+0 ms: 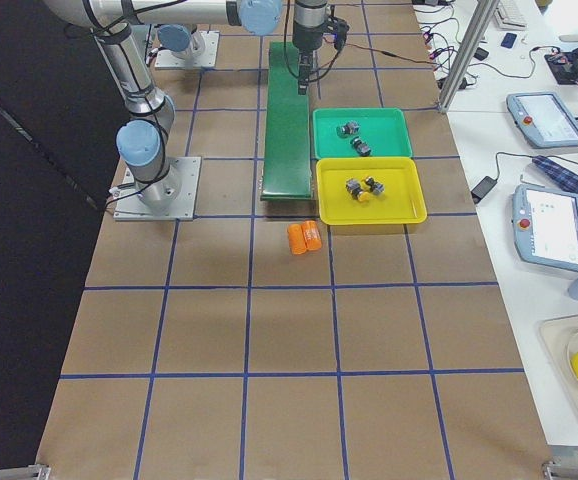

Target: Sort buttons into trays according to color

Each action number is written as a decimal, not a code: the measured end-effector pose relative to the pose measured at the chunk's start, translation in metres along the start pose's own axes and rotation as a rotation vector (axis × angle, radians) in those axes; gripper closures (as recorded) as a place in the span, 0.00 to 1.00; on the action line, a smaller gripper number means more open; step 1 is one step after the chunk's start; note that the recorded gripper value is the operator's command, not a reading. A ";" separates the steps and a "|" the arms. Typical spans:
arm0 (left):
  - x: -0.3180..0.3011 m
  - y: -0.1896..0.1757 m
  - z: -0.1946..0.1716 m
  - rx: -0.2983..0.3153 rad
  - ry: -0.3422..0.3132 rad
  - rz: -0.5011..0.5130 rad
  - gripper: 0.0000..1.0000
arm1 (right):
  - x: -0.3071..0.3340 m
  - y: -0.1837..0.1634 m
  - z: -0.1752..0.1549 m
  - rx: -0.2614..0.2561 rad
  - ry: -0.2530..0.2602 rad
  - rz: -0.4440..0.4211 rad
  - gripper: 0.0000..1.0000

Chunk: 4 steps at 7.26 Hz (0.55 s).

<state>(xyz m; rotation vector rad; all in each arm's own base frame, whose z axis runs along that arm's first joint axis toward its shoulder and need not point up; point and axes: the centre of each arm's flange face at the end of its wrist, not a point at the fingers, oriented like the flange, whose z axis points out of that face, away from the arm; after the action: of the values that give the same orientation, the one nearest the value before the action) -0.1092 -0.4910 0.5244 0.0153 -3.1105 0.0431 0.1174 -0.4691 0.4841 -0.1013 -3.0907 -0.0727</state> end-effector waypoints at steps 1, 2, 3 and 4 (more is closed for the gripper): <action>0.000 0.000 0.000 0.001 0.001 -0.001 0.00 | -0.008 0.006 0.005 -0.004 0.013 -0.019 0.00; 0.000 0.000 -0.001 0.001 0.001 -0.001 0.00 | -0.012 0.009 0.007 -0.006 0.021 -0.031 0.00; 0.000 0.001 -0.001 0.001 0.000 -0.001 0.00 | -0.013 0.009 0.007 -0.005 0.032 -0.035 0.00; 0.000 0.001 -0.001 0.001 0.000 -0.001 0.00 | -0.012 0.009 0.006 -0.001 0.045 -0.030 0.00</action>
<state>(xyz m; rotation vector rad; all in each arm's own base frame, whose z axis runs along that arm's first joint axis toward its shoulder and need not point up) -0.1089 -0.4904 0.5252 0.0165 -3.1107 0.0446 0.1292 -0.4610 0.4777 -0.0519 -3.0474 -0.0772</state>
